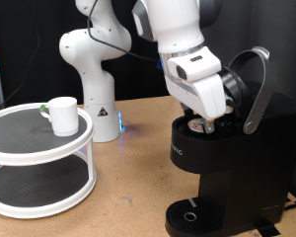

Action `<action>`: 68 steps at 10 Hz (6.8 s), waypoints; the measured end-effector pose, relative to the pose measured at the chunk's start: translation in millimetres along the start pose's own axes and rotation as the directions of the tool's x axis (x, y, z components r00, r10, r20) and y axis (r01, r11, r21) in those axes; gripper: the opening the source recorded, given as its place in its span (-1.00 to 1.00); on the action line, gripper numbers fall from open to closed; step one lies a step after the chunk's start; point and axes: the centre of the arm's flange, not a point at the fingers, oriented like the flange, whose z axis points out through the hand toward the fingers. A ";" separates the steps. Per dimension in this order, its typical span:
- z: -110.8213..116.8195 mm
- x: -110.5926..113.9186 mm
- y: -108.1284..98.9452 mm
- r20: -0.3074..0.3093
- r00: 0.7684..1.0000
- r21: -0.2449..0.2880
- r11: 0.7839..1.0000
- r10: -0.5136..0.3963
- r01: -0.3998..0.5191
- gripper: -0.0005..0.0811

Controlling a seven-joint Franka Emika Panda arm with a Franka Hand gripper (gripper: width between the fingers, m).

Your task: Make a cup of coffee with the keurig machine

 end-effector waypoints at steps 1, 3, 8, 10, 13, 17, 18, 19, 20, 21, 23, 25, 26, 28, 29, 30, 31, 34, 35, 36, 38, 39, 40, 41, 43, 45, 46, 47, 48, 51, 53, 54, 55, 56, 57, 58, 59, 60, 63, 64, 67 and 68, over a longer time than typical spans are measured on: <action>-1.7 -0.3 3.0 -0.028 0.999 -0.012 0.999 0.031 -0.032 0.88; -9.7 -6.9 10.8 -0.049 0.996 -0.004 0.997 0.071 -0.071 0.98; -56.2 -49.7 37.9 -0.090 0.994 0.014 0.998 0.067 -0.066 0.98; -76.3 -56.9 43.0 -0.112 0.991 0.013 0.997 0.080 -0.079 0.98; -81.2 -58.2 43.0 -0.124 0.988 0.027 0.996 0.089 -0.087 0.98; -127.0 -35.8 42.7 -0.245 0.955 0.163 0.978 0.166 -0.128 0.98; -142.0 -31.0 43.1 -0.254 0.953 0.192 0.974 0.165 -0.118 0.98; -157.8 -27.0 43.7 -0.257 0.953 0.212 0.972 0.160 -0.106 0.98; -173.7 -23.6 44.9 -0.261 0.953 0.223 0.970 0.155 -0.097 0.98; -189.6 -20.7 46.4 -0.266 0.952 0.229 0.969 0.153 -0.091 0.98; -192.4 -18.4 48.6 -0.254 0.955 0.240 0.966 0.154 -0.092 0.98; -179.9 -12.6 42.1 -0.249 0.958 0.227 0.970 0.143 -0.086 0.98; -170.3 -4.1 33.5 -0.244 0.961 0.221 0.973 0.126 -0.071 0.98; -152.4 20.0 13.5 -0.242 0.966 0.209 0.977 0.095 -0.043 0.98; -145.6 32.7 2.4 -0.247 0.965 0.206 0.978 0.090 -0.038 0.98; -140.8 44.6 -9.1 -0.253 0.964 0.201 0.979 0.085 -0.034 0.98; -137.5 54.5 -19.3 -0.259 0.962 0.200 0.979 0.086 -0.033 0.98; -136.5 73.7 -44.7 -0.266 0.960 0.209 0.978 0.082 -0.025 0.98; -137.6 78.7 -51.6 -0.268 0.960 0.210 0.977 0.079 -0.022 0.98; -138.7 83.0 -57.1 -0.272 0.959 0.210 0.978 0.077 -0.019 0.98; -138.2 89.5 -66.5 -0.275 0.958 0.208 0.978 0.081 -0.023 0.75; -137.6 92.0 -70.2 -0.276 0.957 0.207 0.978 0.083 -0.025 0.31; -137.1 93.9 -73.2 -0.276 0.957 0.207 0.978 0.086 -0.028 -0.03; -136.7 95.3 -75.6 -0.276 0.957 0.207 0.978 0.088 -0.030 -0.03; -133.9 97.3 -78.5 -0.271 0.959 0.210 0.977 0.089 -0.032 -0.48; -127.1 99.2 -79.2 -0.257 0.961 0.213 0.976 0.102 -0.047 -0.95; -122.8 100.6 -77.8 -0.255 0.961 0.211 0.976 0.110 -0.056 -0.95; -117.9 101.7 -76.1 -0.250 0.962 0.210 0.976 0.114 -0.061 -0.97; -114.7 102.4 -74.9 -0.246 0.962 0.209 0.976 0.116 -0.064 -0.97; -107.4 103.8 -73.5 -0.236 0.965 0.212 0.975 0.116 -0.066 -0.98; -106.6 105.0 -75.8 -0.237 0.965 0.215 0.975 0.113 -0.061 -0.98; -107.4 106.5 -77.7 -0.243 0.963 0.225 0.972 0.118 -0.062 -0.98; -110.4 108.9 -79.4 -0.255 0.959 0.237 0.969 0.127 -0.065 -0.98; -114.2 111.4 -80.4 -0.265 0.956 0.241 0.968 0.128 -0.063 -0.98; -116.7 113.1 -81.5 -0.268 0.955 0.241 0.969 0.125 -0.059 -0.98; -117.0 113.7 -82.3 -0.267 0.956 0.243 0.968 0.123 -0.057 -0.98; -115.7 113.5 -82.6 -0.261 0.958 0.241 0.969 0.119 -0.055 -0.98; -112.3 112.7 -83.0 -0.245 0.963 0.238 0.970 0.111 -0.051 -0.98; -97.5 111.8 -81.2 -0.207 0.973 0.230 0.972 0.099 -0.050 -0.98; -96.4 112.3 -82.0 -0.205 0.974 0.231 0.972 0.097 -0.048 -0.98; -100.5 105.8 -78.2 -0.199 0.978 0.240 0.971 0.064 -0.015 -0.98; -105.5 98.5 -73.2 -0.196 0.980 0.247 0.969 0.042 0.008 -0.98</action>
